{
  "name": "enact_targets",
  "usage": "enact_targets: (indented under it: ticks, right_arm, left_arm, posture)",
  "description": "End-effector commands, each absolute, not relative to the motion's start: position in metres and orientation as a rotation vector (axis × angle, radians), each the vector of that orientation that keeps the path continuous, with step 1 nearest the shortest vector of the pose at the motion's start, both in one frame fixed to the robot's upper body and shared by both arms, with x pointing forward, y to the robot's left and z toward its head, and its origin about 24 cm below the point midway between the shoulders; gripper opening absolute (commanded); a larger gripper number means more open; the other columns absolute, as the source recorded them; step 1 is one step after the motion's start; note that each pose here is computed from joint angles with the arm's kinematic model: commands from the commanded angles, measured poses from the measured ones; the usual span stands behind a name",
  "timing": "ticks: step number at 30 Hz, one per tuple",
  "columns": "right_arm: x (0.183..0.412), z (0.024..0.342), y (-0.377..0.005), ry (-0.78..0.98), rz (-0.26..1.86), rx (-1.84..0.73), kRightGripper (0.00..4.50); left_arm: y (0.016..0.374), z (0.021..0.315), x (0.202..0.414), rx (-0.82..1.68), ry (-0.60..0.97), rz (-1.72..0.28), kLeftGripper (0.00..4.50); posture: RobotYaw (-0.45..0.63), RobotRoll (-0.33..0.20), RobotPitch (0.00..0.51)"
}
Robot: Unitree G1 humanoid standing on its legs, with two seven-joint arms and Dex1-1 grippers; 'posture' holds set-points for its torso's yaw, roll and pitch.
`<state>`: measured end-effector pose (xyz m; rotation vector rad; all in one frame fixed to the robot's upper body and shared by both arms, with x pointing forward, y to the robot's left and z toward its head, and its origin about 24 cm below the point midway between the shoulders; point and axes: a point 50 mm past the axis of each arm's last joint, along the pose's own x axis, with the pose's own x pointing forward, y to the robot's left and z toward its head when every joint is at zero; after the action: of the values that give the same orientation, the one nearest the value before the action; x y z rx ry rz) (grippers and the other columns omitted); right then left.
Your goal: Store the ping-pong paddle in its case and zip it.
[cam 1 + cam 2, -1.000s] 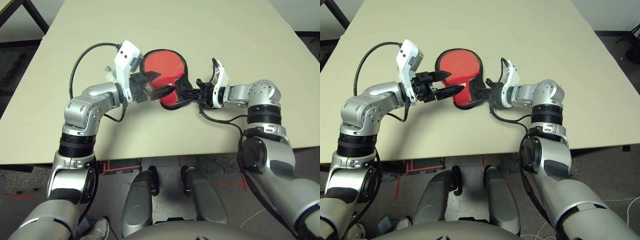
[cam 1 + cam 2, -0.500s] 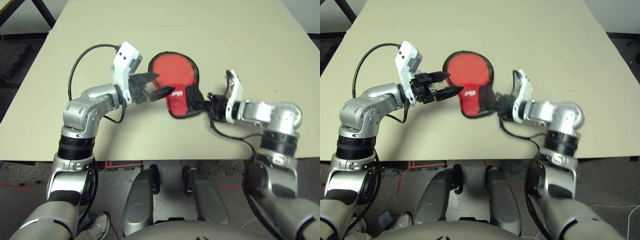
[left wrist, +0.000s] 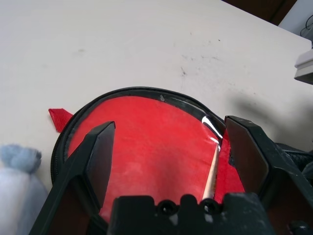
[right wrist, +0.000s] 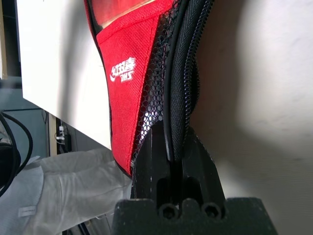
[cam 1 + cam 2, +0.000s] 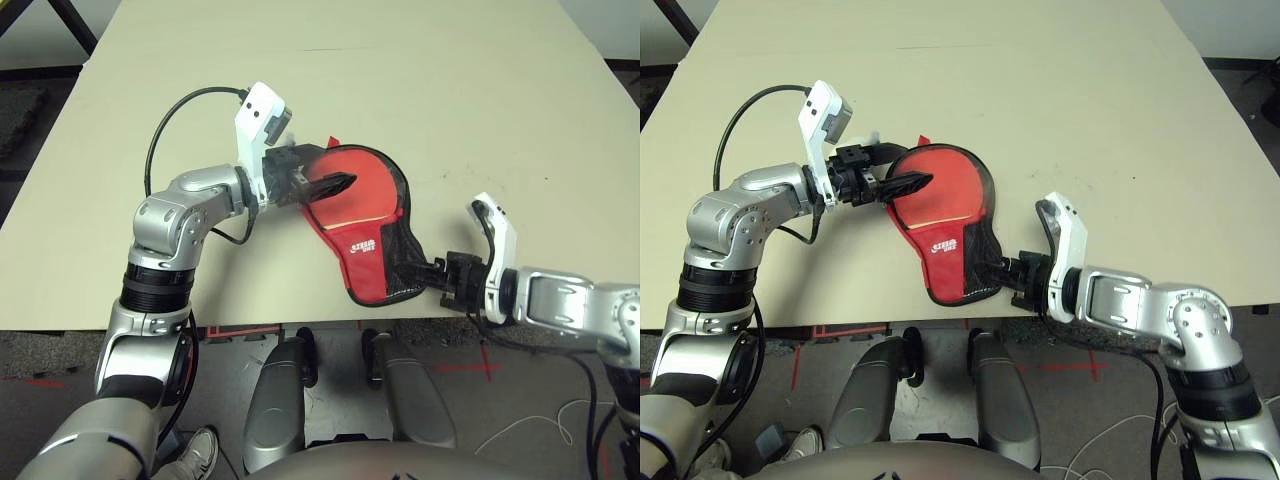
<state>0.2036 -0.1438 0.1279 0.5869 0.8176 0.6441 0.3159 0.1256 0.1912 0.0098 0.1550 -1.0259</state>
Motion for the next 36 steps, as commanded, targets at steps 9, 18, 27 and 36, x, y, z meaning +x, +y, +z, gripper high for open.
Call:
enact_targets:
  ticks: [9, 18, 27, 36]
  right_arm:
    - [0.191, 0.140, -0.180, 0.867, 0.635, 0.412, 3.01]
    - [0.219, 0.192, -0.179, 0.771, 0.716, 0.132, 4.48]
    - [0.261, 0.184, -0.126, 0.578, 0.817, -0.232, 4.48]
    - [0.268, 0.177, -0.104, 0.512, 0.950, -0.384, 4.48]
  left_arm:
    - [0.128, 0.191, 0.316, 0.021, 0.150, -1.025, 4.50]
    - [0.130, 0.197, 0.323, 0.027, 0.127, -1.007, 4.50]
    - [0.133, 0.204, 0.329, 0.047, 0.106, -0.998, 4.50]
    - [0.154, 0.220, 0.337, 0.133, 0.071, -0.925, 4.50]
  posture:
    - [0.01, 0.000, 0.257]
    - [0.00, 0.000, 0.255]
    - [0.01, 0.000, 0.253]
    - [0.03, 0.000, 0.255]
